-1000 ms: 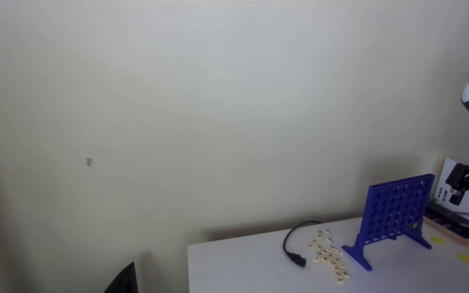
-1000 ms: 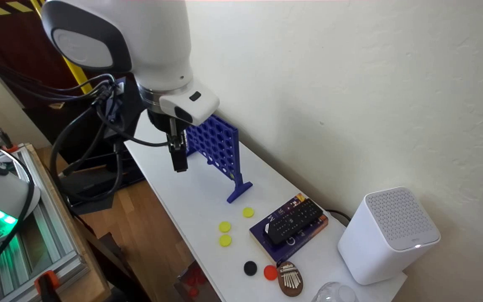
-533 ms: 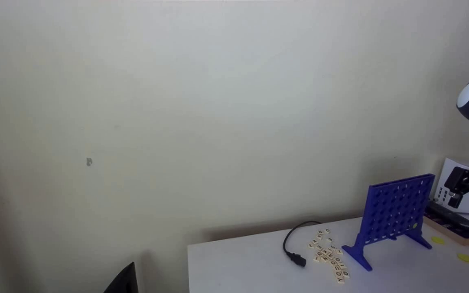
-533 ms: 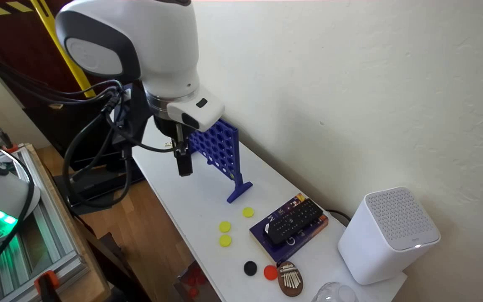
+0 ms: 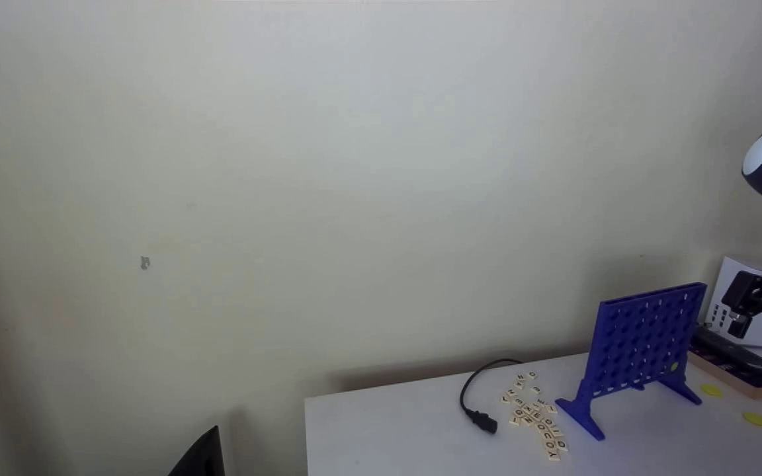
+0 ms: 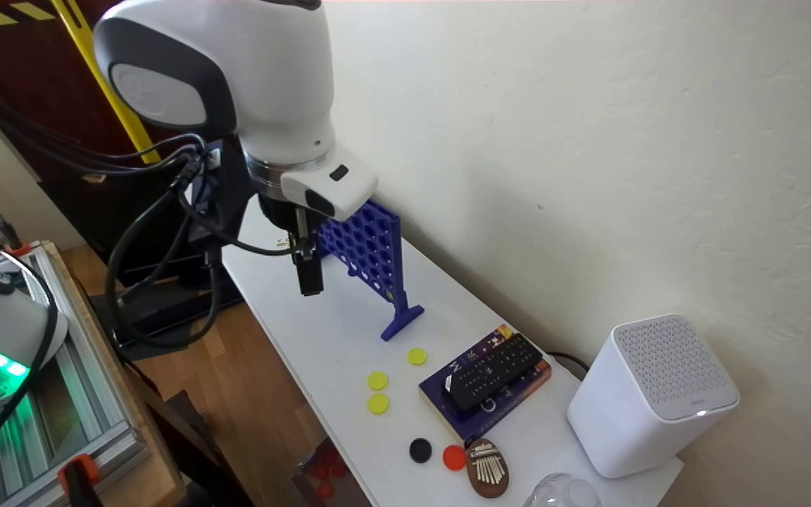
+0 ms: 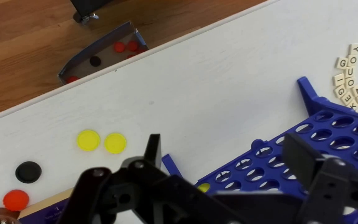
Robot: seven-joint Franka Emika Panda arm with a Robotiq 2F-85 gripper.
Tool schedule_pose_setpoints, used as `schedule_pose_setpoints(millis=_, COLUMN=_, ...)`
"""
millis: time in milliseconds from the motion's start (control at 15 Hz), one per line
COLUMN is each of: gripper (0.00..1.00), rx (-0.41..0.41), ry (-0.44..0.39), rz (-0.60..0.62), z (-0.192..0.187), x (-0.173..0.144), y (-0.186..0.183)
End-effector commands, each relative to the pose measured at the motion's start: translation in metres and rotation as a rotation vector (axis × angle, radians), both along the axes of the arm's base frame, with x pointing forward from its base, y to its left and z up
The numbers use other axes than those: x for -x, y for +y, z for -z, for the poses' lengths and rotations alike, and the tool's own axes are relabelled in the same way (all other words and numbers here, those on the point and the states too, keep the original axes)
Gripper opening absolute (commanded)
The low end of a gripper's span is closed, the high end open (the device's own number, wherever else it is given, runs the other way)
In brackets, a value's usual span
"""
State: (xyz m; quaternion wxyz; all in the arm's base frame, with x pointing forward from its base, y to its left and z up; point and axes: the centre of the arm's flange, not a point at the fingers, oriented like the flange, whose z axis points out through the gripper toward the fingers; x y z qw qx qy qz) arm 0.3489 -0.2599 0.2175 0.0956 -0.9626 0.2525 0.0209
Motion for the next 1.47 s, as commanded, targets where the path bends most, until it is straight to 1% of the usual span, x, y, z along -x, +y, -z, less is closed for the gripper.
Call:
schedule_pose_setpoints(millis=0, gripper=1.0, rx=-0.011, ry=0.016, rz=0.028, z=0.014, x=-0.015, y=-0.005)
schedule_pose_setpoints(millis=200, gripper=1.0, rx=0.0, ry=0.033, rz=0.014, z=0.027, x=-0.022, y=-0.009)
schedule_pose_setpoints(millis=467, gripper=1.0, rx=0.032, ry=0.052, rz=-0.024, z=0.045, x=-0.024, y=-0.026)
schedule_pose_setpoints(millis=600, gripper=1.0, rx=0.06, ry=0.056, rz=-0.03, z=0.053, x=-0.023, y=-0.037)
schedule_pose_setpoints(millis=800, gripper=1.0, rx=0.125, ry=0.089, rz=-0.054, z=0.071, x=-0.021, y=-0.052)
schedule_pose_setpoints(millis=933, gripper=1.0, rx=0.152, ry=0.131, rz=-0.093, z=0.084, x=-0.019, y=-0.061)
schedule_pose_setpoints(millis=1000, gripper=1.0, rx=0.119, ry=0.099, rz=-0.068, z=0.069, x=-0.013, y=-0.048)
schedule_pose_setpoints(millis=1133, gripper=1.0, rx=0.117, ry=0.111, rz=-0.07, z=0.075, x=-0.012, y=-0.049)
schedule_pose_setpoints(millis=1400, gripper=1.0, rx=0.118, ry=0.105, rz=-0.073, z=0.074, x=-0.014, y=-0.048)
